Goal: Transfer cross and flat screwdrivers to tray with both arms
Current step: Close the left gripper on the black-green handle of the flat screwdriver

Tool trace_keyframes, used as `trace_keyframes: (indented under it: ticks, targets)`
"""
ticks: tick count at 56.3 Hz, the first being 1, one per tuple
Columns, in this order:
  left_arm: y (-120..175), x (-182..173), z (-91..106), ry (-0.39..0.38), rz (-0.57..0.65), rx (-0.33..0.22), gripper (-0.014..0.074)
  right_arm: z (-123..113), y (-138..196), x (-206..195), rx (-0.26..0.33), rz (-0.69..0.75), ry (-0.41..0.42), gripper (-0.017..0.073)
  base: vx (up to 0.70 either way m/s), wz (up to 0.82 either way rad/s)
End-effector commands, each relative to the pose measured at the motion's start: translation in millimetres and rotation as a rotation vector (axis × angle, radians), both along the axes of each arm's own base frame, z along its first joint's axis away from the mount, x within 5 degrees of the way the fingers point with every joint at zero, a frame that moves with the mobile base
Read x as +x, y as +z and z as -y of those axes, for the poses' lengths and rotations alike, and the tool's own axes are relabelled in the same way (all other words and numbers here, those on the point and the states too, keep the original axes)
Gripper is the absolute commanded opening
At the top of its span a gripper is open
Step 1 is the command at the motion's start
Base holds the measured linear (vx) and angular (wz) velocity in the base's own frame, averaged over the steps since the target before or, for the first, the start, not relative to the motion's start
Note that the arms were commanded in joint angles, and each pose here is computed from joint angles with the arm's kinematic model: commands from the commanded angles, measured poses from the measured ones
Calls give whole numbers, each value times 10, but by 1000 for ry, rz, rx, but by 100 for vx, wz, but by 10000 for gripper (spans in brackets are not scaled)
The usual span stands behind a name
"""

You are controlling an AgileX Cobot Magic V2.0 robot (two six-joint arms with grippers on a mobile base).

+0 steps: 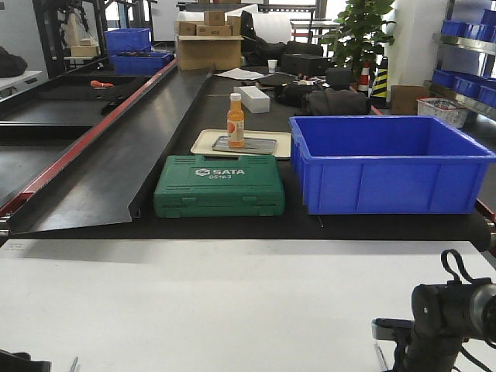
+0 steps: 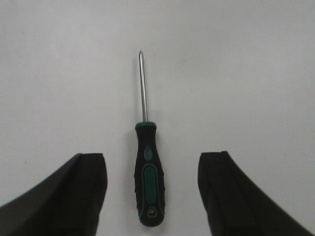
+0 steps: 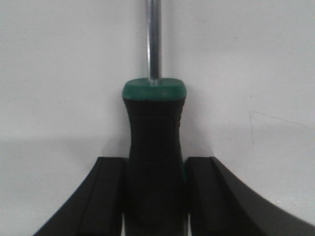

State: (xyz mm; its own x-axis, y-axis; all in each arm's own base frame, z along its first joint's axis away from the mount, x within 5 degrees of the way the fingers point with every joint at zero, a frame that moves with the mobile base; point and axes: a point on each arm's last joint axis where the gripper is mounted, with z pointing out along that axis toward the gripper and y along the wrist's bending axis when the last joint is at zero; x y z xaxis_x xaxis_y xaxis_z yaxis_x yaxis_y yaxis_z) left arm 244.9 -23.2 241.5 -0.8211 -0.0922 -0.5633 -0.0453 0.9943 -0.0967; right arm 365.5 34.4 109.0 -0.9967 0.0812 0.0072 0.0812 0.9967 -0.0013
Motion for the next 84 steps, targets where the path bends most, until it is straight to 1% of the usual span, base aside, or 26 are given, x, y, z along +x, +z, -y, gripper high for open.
trace_keyframes:
  ticks: [1, 6, 9, 18, 38, 43, 48, 55, 63, 70, 77, 84]
  targets:
    - [-44, 198, 15, 11, 28, -10, 538, -30, 104, 62, 44, 71, -5, -9, 0, 0]
    - [-243, 298, 27, 14, -53, -6, 538, -37, 104, 62, 52, 71, -5, -9, 0, 0]
    - [-368, 356, 33, 15, -128, 0, 538, -38, 104, 61, 53, 70, -5, -9, 0, 0]
    - [-588, 489, 45, 15, -257, 13, 538, -37, 104, 57, 52, 66, 0, -9, 0, 0]
    - [-1012, 594, 55, 13, -373, 26, 538, -37, 104, 56, 51, 65, 22, -9, 0, 0]
    - [-1077, 607, 56, 8, -383, 30, 538, -37, 104, 55, 51, 64, 23, -9, 0, 0]
    - [-1128, 615, 57, -13, -392, 40, 537, -37, 104, 54, 51, 63, 23, -9, 0, 0]
    - [-1155, 623, 55, -28, -392, 50, 517, -38, 104, 54, 52, 63, 22, -9, 0, 0]
    - [-1177, 644, 57, -87, -375, 75, 463, -37, 104, 51, 51, 60, 22, -9, 0, 0]
    - [-1180, 647, 57, -112, -371, 86, 395, -37, 103, 48, 51, 56, 22, -9, 0, 0]
    - [-1181, 639, 56, -115, -379, 87, 283, -37, 103, 44, 51, 52, 22, -9, 0, 0]
    - [-1186, 618, 54, -115, -403, 88, 112, -37, 103, 38, 51, 45, 23, -9, 0, 0]
